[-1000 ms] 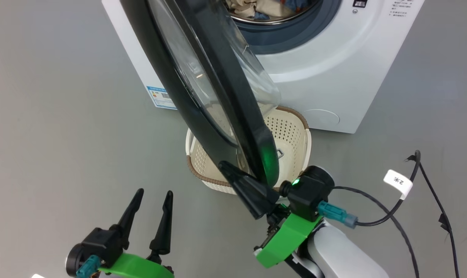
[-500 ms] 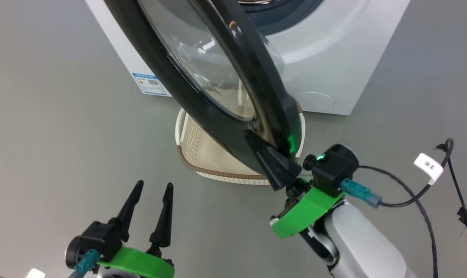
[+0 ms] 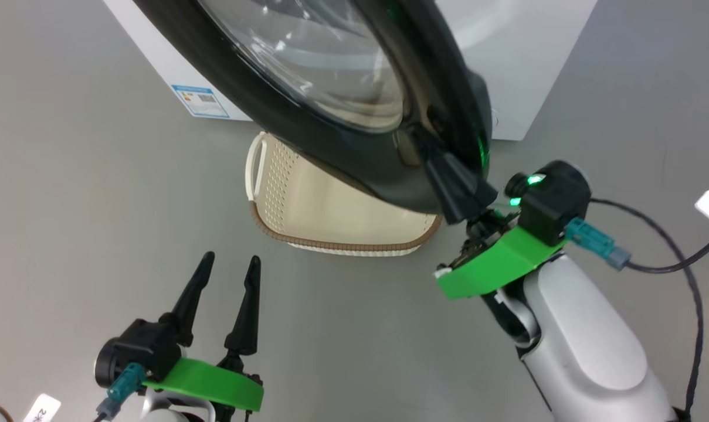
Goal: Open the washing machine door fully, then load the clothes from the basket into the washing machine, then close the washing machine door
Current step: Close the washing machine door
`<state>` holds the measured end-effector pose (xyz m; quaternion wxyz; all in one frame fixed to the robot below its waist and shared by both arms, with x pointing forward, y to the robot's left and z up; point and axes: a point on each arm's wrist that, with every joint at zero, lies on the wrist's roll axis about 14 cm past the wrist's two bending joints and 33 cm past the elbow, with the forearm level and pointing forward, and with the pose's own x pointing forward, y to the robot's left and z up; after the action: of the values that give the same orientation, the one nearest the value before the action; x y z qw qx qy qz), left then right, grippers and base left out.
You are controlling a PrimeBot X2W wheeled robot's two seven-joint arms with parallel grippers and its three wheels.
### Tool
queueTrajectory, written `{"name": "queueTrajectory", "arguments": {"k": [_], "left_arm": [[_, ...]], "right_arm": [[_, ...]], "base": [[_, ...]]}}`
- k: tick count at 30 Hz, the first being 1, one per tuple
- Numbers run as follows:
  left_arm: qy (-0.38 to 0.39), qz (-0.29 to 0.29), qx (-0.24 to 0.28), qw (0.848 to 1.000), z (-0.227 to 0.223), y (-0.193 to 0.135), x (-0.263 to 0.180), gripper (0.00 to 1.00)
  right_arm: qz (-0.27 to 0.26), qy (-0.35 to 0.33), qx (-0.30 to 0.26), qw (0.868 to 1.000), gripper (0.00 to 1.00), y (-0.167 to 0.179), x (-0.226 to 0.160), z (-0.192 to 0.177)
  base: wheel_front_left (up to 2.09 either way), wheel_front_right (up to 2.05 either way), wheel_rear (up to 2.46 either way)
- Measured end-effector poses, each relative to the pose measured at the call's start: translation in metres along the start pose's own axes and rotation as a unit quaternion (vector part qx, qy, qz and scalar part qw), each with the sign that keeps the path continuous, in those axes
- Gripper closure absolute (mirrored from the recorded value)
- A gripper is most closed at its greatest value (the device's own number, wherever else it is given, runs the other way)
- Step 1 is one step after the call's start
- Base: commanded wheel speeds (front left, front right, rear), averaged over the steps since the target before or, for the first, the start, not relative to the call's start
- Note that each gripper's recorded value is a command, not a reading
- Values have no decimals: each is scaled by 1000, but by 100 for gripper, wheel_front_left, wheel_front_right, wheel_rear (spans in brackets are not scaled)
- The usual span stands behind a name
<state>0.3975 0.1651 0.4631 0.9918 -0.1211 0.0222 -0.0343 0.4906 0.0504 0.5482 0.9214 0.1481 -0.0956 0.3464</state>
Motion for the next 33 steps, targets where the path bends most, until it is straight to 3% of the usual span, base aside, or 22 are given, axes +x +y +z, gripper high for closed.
{"name": "queueTrajectory", "arguments": {"k": [10, 33], "left_arm": [[14, -2, -1, 1000, -13, 2, 16, 0], [29, 21, -12, 999, -35, 23, 40, 0]], "right_arm": [[-29, -27, -20, 999, 100, -39, 17, 8], [-42, -64, -83, 994, 100, -123, 66, 2]], "base": [[0, 0, 0], [0, 0, 0]]}}
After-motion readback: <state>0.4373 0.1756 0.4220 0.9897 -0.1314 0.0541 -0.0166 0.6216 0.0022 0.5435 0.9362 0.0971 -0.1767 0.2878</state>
